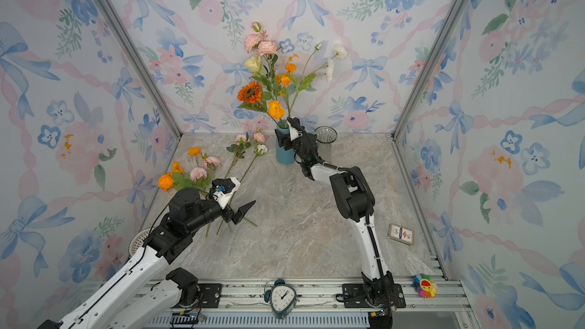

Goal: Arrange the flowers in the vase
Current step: 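Slide the teal vase farther from the robot with the right gripper while the left withdraws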

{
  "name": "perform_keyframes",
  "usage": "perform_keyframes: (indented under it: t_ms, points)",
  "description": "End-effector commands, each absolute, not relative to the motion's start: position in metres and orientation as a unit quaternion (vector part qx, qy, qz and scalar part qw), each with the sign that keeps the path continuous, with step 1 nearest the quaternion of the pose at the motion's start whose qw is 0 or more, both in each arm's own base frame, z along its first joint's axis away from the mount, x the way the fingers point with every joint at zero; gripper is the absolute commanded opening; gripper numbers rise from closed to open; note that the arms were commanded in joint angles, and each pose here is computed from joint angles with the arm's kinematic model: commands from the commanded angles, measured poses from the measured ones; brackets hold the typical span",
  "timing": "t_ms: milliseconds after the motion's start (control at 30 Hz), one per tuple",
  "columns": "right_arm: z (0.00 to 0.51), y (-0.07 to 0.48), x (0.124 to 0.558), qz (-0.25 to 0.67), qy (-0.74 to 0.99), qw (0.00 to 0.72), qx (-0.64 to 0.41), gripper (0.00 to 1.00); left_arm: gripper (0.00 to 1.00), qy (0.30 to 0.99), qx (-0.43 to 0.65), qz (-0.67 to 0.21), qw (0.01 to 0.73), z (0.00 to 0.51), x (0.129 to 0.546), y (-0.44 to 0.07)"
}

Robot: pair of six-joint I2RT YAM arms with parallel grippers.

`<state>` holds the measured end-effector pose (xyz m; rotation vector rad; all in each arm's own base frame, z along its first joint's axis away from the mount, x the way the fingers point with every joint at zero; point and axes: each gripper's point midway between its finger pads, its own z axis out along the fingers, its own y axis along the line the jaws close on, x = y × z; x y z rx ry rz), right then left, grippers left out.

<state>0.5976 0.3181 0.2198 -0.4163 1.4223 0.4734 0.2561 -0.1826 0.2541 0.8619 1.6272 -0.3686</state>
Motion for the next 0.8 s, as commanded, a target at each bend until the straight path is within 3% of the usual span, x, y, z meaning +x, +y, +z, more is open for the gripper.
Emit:
perform_keyframes:
  t_ms: [0,133,267,467,767]
  points:
    - [0.271,0.319,0.594,0.225,0.584,0.762,-0.169,0.41,0.98,0.692,0.376,-0.165,0.594,0.254,0.255,-0.184]
    - [0.268,0.319,0.591,0.222,0.588,0.758,-0.175,0.46,0.98,0.688,0.377,-0.168,0.596,0.256,0.253,-0.185]
    - [0.264,0.318,0.588,0.224,0.593,0.753,-0.177,0.66,0.98,0.686,0.384,-0.179,0.592,0.255,0.251,-0.189]
    - [0.258,0.316,0.584,0.221,0.598,0.75,-0.178,0.85,0.98,0.685,0.386,-0.181,0.591,0.255,0.25,-0.189]
    - [0.254,0.311,0.572,0.212,0.604,0.748,-0.175,1.0,0.98,0.686,0.384,-0.182,0.59,0.255,0.25,-0.189]
